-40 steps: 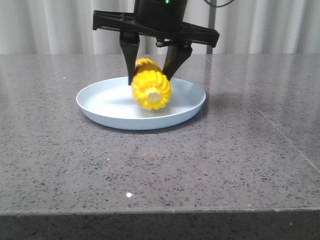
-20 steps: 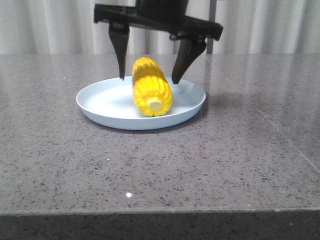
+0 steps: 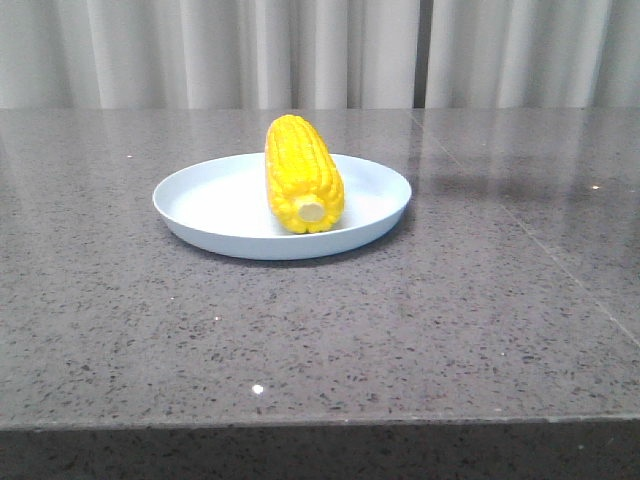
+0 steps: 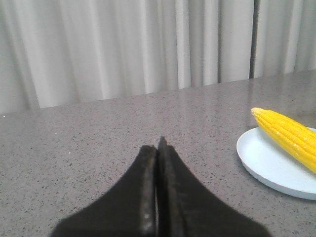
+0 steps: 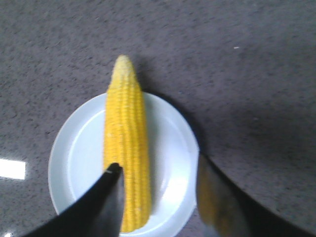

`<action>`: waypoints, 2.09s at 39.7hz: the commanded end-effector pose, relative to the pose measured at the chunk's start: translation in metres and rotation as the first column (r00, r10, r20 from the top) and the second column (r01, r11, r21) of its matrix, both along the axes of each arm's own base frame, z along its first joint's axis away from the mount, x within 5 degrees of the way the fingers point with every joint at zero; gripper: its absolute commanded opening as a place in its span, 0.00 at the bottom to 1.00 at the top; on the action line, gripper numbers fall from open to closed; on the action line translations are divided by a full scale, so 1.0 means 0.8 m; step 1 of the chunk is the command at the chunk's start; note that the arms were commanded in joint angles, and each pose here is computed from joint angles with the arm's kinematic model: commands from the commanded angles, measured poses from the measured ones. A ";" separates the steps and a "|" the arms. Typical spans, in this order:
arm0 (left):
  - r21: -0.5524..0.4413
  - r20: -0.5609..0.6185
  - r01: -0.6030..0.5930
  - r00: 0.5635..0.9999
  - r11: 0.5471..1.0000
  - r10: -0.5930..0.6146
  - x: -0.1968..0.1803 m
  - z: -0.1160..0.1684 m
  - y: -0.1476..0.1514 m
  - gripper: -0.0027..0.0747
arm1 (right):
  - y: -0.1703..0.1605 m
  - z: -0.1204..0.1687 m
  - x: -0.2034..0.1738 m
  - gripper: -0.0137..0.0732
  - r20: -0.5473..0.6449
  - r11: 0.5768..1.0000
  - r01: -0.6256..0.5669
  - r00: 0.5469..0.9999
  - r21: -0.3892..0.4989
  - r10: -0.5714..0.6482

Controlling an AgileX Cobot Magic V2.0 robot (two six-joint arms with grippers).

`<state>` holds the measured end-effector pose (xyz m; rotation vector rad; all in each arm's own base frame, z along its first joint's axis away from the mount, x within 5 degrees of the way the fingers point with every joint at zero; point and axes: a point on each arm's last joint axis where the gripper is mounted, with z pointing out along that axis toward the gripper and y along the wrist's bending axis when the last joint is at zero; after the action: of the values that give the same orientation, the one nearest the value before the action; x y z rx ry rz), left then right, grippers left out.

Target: Place corn on plate with both arms

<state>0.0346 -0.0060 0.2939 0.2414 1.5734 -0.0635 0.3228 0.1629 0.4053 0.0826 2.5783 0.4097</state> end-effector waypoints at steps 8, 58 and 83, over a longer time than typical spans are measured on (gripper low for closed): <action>-0.019 0.093 0.012 0.996 1.000 -0.011 -0.001 0.019 0.000 0.01 | -0.118 0.055 -0.028 0.09 0.064 0.989 0.139 0.989 -0.059 -0.135; -0.019 0.093 0.012 0.996 1.000 -0.011 -0.001 0.019 0.000 0.01 | -0.201 -0.144 -0.335 0.08 0.860 0.973 0.227 0.504 -0.041 -0.081; -0.019 0.093 0.012 0.996 1.000 -0.011 -0.001 0.019 0.000 0.01 | -0.201 -0.144 -0.335 0.08 0.860 0.973 0.227 0.503 -0.041 -0.081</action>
<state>0.0346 -0.0060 0.2939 0.2414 1.5734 -0.0635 0.0548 0.0030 0.2750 0.0533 1.6630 0.1339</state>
